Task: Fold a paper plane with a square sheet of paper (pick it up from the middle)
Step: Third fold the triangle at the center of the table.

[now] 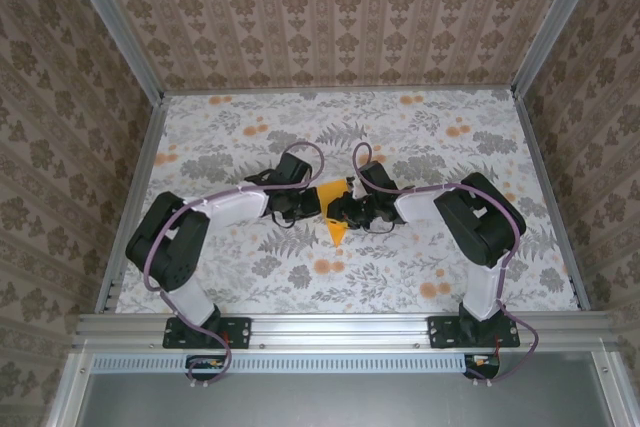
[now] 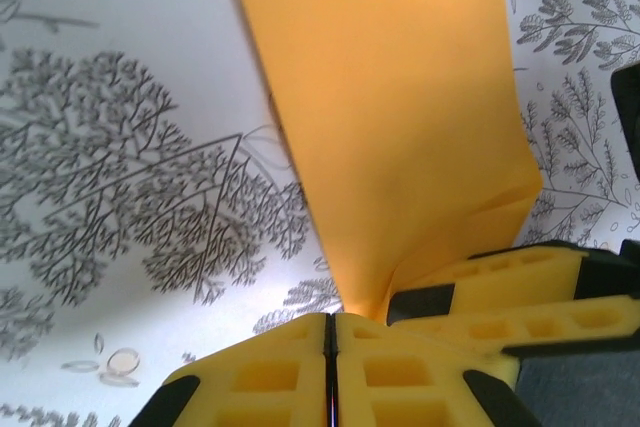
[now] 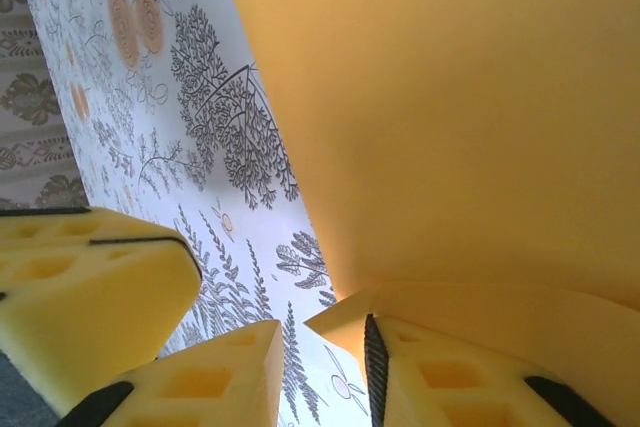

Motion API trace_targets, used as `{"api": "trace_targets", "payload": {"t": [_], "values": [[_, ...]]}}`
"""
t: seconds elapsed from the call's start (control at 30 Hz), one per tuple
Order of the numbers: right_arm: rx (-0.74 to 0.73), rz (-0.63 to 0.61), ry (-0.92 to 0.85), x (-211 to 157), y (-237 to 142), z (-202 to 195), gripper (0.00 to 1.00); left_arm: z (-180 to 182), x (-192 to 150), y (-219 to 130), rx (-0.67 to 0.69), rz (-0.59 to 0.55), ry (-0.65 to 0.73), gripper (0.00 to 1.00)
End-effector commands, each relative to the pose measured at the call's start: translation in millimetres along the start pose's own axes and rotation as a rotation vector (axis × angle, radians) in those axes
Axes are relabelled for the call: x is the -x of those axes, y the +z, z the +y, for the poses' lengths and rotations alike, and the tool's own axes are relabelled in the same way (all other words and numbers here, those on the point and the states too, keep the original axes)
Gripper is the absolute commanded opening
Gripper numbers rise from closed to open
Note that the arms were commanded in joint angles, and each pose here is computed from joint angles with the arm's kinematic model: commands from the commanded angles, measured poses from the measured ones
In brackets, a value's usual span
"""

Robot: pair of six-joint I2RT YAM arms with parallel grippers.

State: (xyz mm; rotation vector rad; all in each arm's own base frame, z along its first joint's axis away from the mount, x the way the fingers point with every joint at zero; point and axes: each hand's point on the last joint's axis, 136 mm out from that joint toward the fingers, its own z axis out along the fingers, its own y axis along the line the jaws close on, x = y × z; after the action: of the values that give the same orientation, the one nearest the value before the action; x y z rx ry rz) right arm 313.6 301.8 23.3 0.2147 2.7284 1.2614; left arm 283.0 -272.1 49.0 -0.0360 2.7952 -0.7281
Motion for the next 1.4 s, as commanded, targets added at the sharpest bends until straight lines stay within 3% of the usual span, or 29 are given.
{"api": "trace_targets", "payload": {"t": [0.0,0.1,0.4,0.67,1.37], "values": [[-0.157,0.008,0.081,-11,3,-45,0.32,4,4,-10,-0.015,-0.040,-0.056,0.12],[-0.162,0.008,0.082,-12,3,-46,0.29,1,0,-11,-0.054,-0.040,-0.070,0.12],[-0.181,0.007,0.079,-13,2,-52,0.09,-20,-8,-2,-0.181,-0.004,-0.059,0.06],[-0.197,0.009,0.072,-15,1,-54,0.00,-31,-11,11,-0.190,0.026,-0.039,0.03],[-0.193,0.018,0.077,-17,2,-57,0.00,-28,-10,31,-0.162,0.060,-0.054,0.00]]}}
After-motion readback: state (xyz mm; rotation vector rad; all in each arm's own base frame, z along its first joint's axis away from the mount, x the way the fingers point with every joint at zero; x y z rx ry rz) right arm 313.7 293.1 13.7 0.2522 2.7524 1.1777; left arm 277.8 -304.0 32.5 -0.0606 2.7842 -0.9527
